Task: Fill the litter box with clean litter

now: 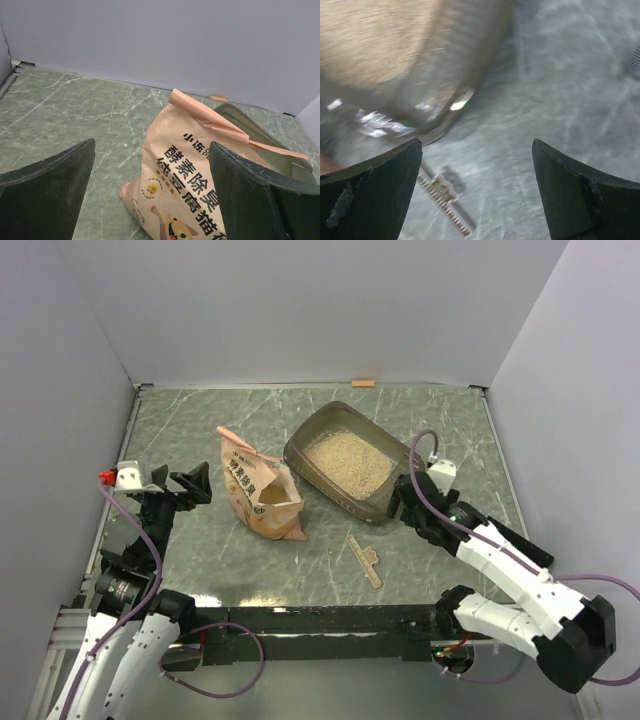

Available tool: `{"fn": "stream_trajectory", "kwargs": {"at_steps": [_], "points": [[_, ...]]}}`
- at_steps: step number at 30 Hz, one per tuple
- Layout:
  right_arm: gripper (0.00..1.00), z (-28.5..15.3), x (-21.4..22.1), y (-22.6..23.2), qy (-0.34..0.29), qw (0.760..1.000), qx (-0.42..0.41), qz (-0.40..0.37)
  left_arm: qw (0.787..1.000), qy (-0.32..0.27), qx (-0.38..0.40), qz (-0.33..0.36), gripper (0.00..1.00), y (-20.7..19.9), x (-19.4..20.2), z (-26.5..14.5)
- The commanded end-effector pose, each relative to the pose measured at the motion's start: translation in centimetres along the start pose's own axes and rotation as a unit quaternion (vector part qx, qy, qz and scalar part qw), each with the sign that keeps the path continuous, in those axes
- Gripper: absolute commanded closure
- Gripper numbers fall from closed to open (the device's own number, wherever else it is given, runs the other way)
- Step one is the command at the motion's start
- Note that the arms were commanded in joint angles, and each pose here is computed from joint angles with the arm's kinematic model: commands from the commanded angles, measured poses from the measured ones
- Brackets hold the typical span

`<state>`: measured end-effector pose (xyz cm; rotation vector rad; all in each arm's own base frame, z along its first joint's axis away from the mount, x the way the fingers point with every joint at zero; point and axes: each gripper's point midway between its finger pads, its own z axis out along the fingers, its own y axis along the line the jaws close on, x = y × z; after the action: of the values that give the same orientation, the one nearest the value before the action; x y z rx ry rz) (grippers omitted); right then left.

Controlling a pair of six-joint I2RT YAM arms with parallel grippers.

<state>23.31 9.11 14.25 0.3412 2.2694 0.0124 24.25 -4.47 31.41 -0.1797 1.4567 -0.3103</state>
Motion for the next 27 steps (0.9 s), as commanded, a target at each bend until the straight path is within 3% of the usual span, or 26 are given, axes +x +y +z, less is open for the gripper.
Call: {"fn": "stream_trajectory", "kwargs": {"at_steps": [1, 6, 11, 27], "points": [[0.07, 2.3, -0.3, -2.7, 0.007, 0.997, 0.052, 0.065, 1.000, -0.016, 0.004, -0.014, 0.01, -0.4, -1.0, 0.2], [0.18, 5.8, 0.0, -6.6, 0.024, 0.989, 0.099, 0.105, 1.000, -0.007, 0.002, -0.013, 0.01, -0.4, -0.7, 0.3], [0.24, 7.7, -0.5, -7.8, 0.033, 0.988, 0.117, 0.094, 1.000, -0.010, 0.001, -0.013, 0.01, -0.3, -0.7, 0.3], [0.39, 12.7, -2.2, -8.4, 0.062, 0.985, 0.098, 0.129, 1.000, 0.000, -0.001, -0.011, 0.01, -0.3, -0.3, 0.6]]}}
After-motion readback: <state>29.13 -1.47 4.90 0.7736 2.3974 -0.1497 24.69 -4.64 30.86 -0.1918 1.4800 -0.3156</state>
